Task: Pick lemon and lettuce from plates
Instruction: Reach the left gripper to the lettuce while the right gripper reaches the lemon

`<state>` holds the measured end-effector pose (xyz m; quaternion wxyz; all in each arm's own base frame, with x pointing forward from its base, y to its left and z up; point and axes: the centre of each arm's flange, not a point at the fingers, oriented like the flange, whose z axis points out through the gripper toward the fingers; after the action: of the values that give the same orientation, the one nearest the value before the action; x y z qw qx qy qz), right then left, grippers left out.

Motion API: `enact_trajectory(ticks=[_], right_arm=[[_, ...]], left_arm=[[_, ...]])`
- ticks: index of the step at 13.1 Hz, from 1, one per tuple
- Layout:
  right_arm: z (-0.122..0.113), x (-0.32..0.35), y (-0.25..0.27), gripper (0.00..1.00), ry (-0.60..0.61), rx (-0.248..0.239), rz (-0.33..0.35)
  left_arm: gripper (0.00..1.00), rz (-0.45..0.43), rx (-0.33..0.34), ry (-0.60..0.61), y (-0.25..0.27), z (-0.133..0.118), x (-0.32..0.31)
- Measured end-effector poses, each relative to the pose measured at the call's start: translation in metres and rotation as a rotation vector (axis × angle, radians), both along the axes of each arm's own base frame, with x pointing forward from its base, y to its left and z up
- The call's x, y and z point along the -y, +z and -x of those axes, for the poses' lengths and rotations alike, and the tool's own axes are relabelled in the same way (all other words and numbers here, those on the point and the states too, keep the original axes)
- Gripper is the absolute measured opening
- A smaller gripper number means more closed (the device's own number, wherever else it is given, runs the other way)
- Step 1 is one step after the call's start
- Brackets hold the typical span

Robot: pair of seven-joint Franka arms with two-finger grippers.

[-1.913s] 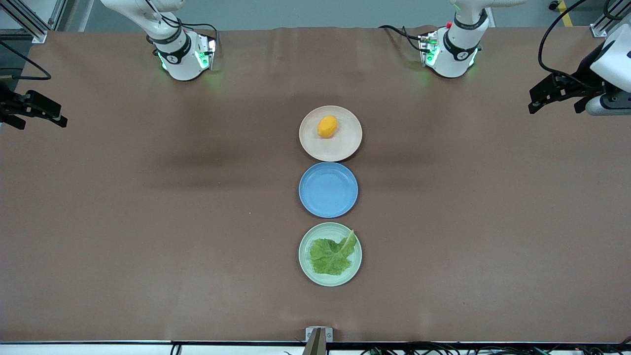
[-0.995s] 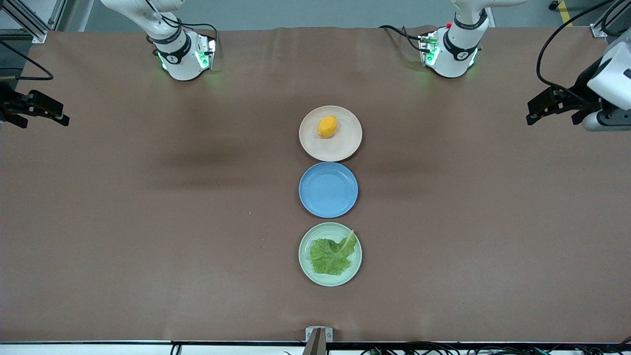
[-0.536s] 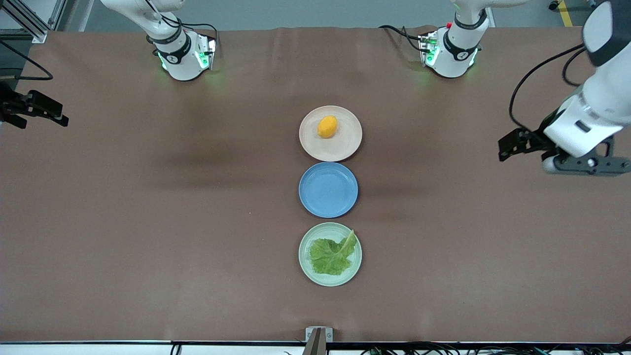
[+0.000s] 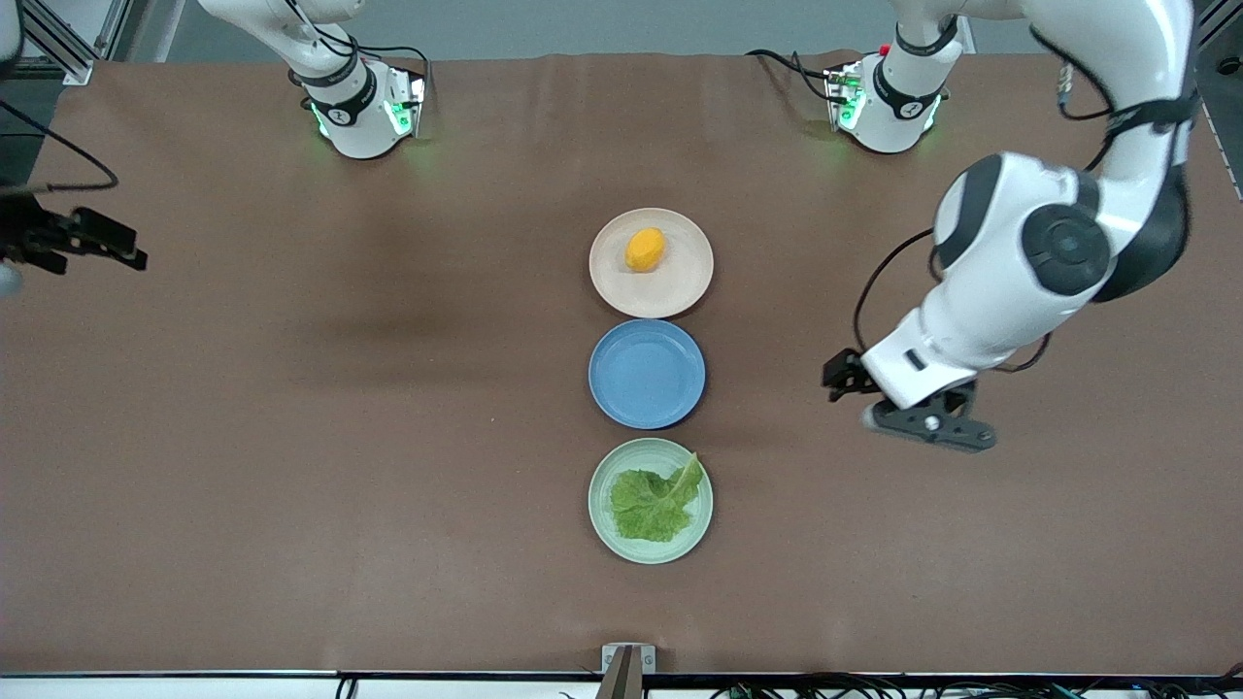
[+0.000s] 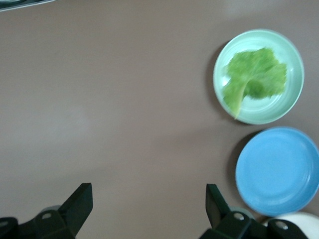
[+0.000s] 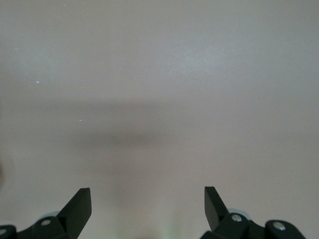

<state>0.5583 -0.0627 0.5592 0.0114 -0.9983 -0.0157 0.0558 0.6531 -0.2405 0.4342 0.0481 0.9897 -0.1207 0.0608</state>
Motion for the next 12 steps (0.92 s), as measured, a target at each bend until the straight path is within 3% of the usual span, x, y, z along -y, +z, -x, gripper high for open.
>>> enact_trajectory(ticks=[3,5,9,12], right_arm=[[-0.032,-0.012,-0.039,1.0,-0.004,-0.051,-0.014],[-0.035,-0.038,-0.039,1.0,-0.122,-0.067,-0.044],[-0.026,-0.161,-0.032,1.0,-0.28,-0.078,-0.001],[0.002,-0.283,-0.048,1.0,-0.411,-0.042,0.03]], left_arm=[[1.0,0.051,0.073,0.0,-0.045,-0.013,0.042],[1.0,0.074,0.105,-0.016,-0.074,-0.018,0.062],[0.96,0.119,0.172,-0.06,-0.127,-0.015,0.105],[0.88,0.149,0.217,-0.108,-0.174,-0.004,0.138]])
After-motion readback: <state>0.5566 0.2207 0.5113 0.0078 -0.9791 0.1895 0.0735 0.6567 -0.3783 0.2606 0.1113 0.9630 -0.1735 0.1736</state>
